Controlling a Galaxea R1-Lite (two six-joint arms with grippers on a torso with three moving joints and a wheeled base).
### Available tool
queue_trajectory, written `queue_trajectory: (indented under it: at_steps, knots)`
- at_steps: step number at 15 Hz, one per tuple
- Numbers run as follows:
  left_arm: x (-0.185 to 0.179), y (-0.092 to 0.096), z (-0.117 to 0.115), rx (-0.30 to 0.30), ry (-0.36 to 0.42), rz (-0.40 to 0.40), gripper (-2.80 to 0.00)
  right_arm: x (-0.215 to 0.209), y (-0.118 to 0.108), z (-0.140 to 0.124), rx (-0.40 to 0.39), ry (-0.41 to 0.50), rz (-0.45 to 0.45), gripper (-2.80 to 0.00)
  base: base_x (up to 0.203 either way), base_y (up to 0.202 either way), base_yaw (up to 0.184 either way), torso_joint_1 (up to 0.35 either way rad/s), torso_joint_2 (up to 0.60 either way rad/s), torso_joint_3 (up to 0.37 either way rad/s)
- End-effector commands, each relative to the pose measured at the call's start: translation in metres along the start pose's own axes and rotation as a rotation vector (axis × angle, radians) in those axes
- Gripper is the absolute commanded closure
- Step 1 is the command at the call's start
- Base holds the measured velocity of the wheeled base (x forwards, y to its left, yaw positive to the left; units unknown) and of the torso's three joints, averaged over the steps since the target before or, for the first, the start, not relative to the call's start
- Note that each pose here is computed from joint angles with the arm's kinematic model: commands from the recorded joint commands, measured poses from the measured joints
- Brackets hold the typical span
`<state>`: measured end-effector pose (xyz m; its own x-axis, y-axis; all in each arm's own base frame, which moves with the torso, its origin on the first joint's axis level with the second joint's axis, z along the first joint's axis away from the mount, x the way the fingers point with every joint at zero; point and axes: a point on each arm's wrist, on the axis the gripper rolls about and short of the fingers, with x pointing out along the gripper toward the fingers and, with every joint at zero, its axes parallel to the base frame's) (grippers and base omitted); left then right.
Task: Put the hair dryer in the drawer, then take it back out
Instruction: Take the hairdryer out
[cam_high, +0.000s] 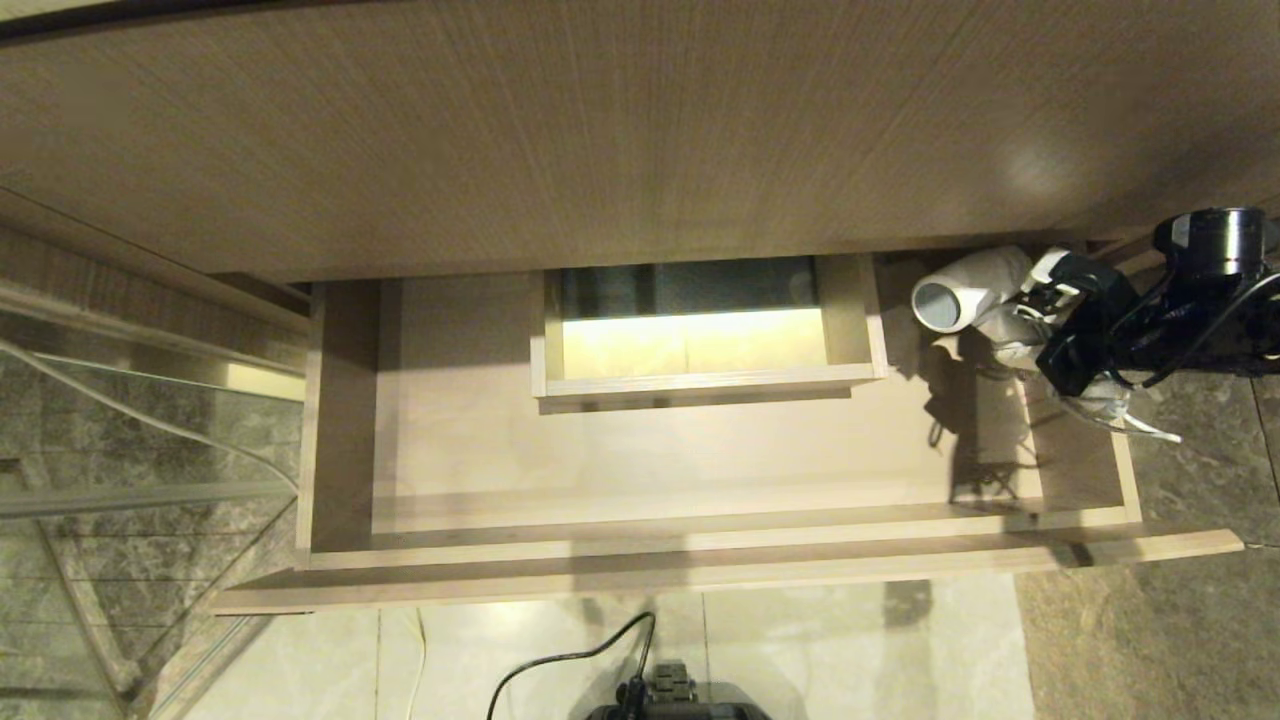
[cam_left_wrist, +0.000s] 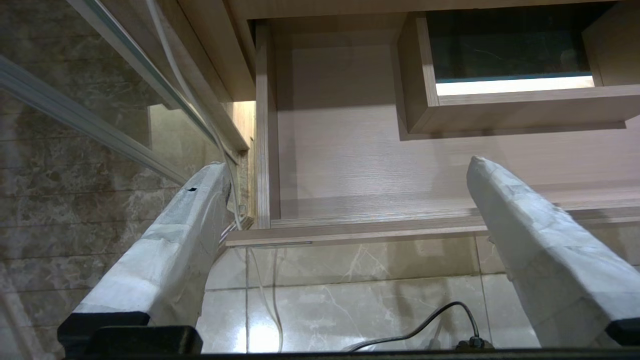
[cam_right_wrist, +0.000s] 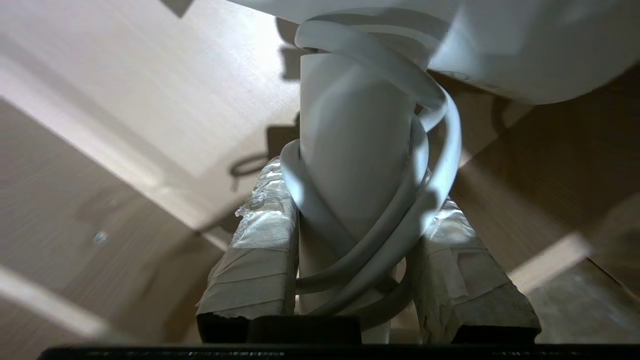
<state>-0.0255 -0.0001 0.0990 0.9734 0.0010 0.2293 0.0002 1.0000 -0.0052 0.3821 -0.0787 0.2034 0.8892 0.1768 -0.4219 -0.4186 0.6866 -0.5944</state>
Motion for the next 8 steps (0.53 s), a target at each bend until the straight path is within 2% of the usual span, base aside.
queue_trajectory:
  at_steps: [1,3,8]
  knots:
    - [0.001,0.0,-0.011,0.0,0.038,0.001,-2.8,-0.028,0.003,0.012,-0.027,-0.024,-0.026,0.0,0.0,0.0,0.0,0.0,0.0,0.0]
    - [0.001,0.0,-0.011,0.0,0.038,0.001,-2.8,-0.049,0.008,0.02,-0.041,-0.038,-0.042,0.0,0.0,0.0,0.0,0.0,0.0,0.0]
    - [0.001,0.0,-0.011,0.0,0.038,0.001,-2.8,-0.096,0.037,0.021,-0.071,-0.028,-0.03,0.0,0.0,0.0,0.0,0.0,0.0,0.0]
